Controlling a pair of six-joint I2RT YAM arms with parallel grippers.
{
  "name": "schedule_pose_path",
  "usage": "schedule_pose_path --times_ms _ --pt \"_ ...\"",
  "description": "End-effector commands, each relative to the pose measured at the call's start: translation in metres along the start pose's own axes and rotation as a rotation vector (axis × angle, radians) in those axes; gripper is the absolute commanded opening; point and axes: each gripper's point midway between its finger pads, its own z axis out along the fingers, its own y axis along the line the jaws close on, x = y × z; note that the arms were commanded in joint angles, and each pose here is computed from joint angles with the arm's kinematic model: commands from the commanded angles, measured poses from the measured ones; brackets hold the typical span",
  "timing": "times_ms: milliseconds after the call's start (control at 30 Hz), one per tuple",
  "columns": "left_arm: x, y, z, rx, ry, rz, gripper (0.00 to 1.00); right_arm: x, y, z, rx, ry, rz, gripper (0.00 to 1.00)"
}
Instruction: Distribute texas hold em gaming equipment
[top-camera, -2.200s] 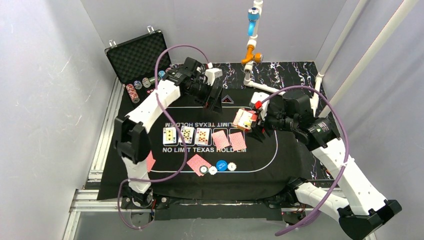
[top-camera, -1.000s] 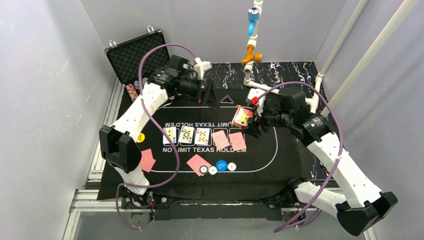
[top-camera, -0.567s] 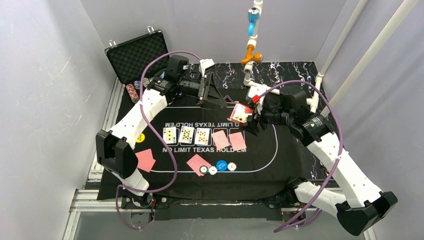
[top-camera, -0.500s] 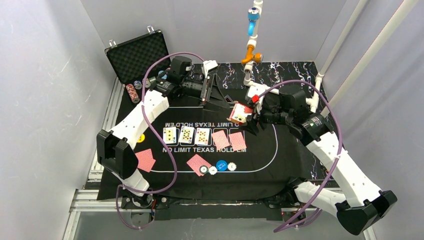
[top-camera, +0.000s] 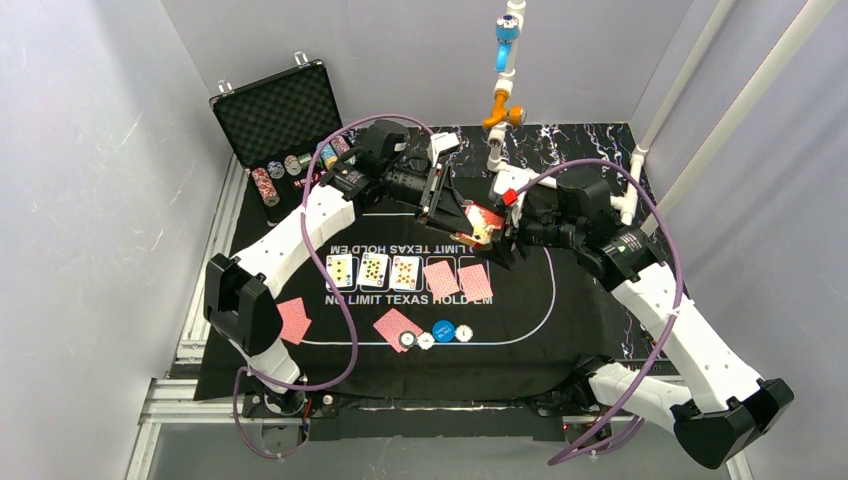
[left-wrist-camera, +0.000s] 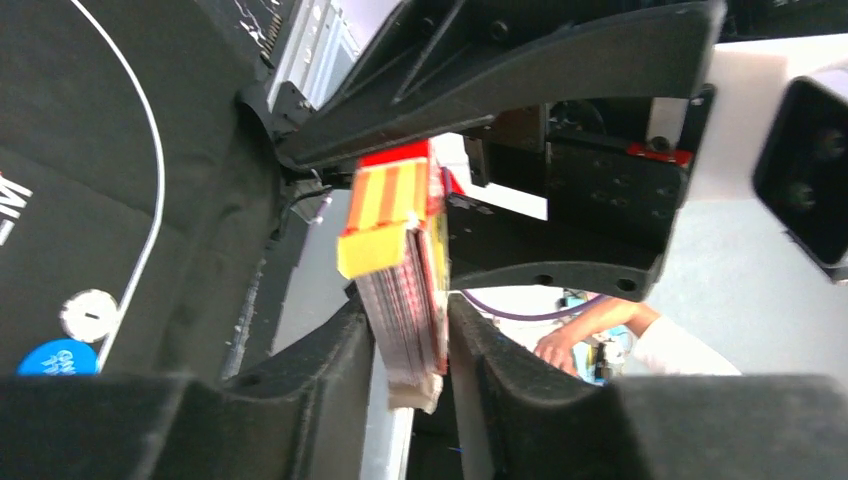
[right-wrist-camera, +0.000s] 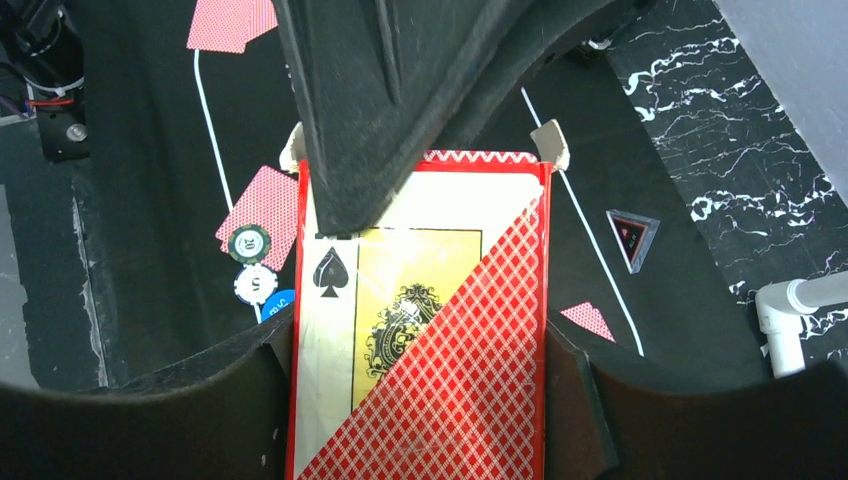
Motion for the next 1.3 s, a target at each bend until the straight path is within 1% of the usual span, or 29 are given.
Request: schedule_pose_path --times_ms 0,33,67,100,133,167,200,267,300,333,433,633,700,833,900,933,1033,1133,1167,1267 --pt "-0.001 -0.023 0.002 0.052 0.015 0.066 0.21 -0.030 -0.003 0.000 -0.001 -0.096 -0.060 0.01" --pt "0.000 -0.022 0.002 0.053 0.016 0.063 0.13 -0.030 -0.003 0.001 0.000 -0.093 -0.062 0.01" --pt "0.000 -0.022 0.002 0.054 0.016 0.061 0.03 -0.030 -0.004 0.001 0.001 -0.091 -0.063 0.03" --pt "0.000 -0.022 0.002 0.050 0.013 0.059 0.00 -0.030 -0.004 0.001 0.004 -0.087 -0.063 0.08" --pt "0.000 -0.020 0.001 0.039 0.008 0.052 0.00 -0.029 -0.005 0.000 0.009 -0.082 -0.061 0.18" --pt "0.000 -0.018 0.000 0.027 0.003 0.050 0.00 -0.028 -0.005 0.000 0.014 -0.073 -0.058 0.30" --pt "0.000 -0.015 -0.001 0.009 -0.005 0.047 0.00 -0.027 -0.007 -0.001 0.022 -0.064 -0.056 0.47" --pt "0.000 -0.005 -0.004 -0.063 -0.025 0.038 0.00 -0.024 -0.005 -0.004 0.022 -0.043 -0.063 0.86" --pt "0.001 -0.001 -0.005 -0.086 -0.027 0.036 0.00 -0.021 -0.005 -0.005 0.018 -0.026 -0.067 0.96" --pt "0.002 0.001 -0.005 -0.098 -0.029 0.037 0.00 -0.019 -0.006 -0.005 0.021 -0.011 -0.069 0.98" --pt "0.003 0.006 -0.006 -0.131 -0.034 0.027 0.00 -0.013 -0.008 -0.005 0.013 0.039 -0.086 0.98" --pt "0.005 0.011 -0.008 -0.162 -0.038 0.010 0.00 -0.007 -0.007 0.003 -0.029 0.091 -0.091 0.93" --pt "0.006 0.010 -0.008 -0.159 -0.037 0.012 0.00 -0.003 -0.006 0.007 -0.047 0.110 -0.091 0.93" --pt "0.006 0.010 -0.008 -0.156 -0.033 0.013 0.00 -0.007 0.000 0.012 -0.088 0.105 -0.104 0.96" --pt "0.007 0.009 -0.008 -0.153 -0.033 0.014 0.00 -0.005 0.001 0.015 -0.098 0.112 -0.104 0.96" --pt "0.007 0.009 -0.008 -0.153 -0.032 0.012 0.00 -0.005 0.001 0.017 -0.101 0.116 -0.107 0.94" --pt "0.007 0.010 -0.008 -0.152 -0.031 0.012 0.00 -0.003 0.001 0.022 -0.093 0.135 -0.129 0.82" --pt "0.007 0.010 -0.007 -0.153 -0.029 0.008 0.00 -0.002 0.002 0.026 -0.083 0.151 -0.153 0.77" --pt "0.007 0.010 -0.007 -0.152 -0.030 0.006 0.00 -0.003 0.002 0.027 -0.080 0.155 -0.158 0.73" --pt "0.007 0.010 -0.008 -0.154 -0.031 0.006 0.00 -0.001 0.004 0.032 -0.078 0.169 -0.168 0.56"
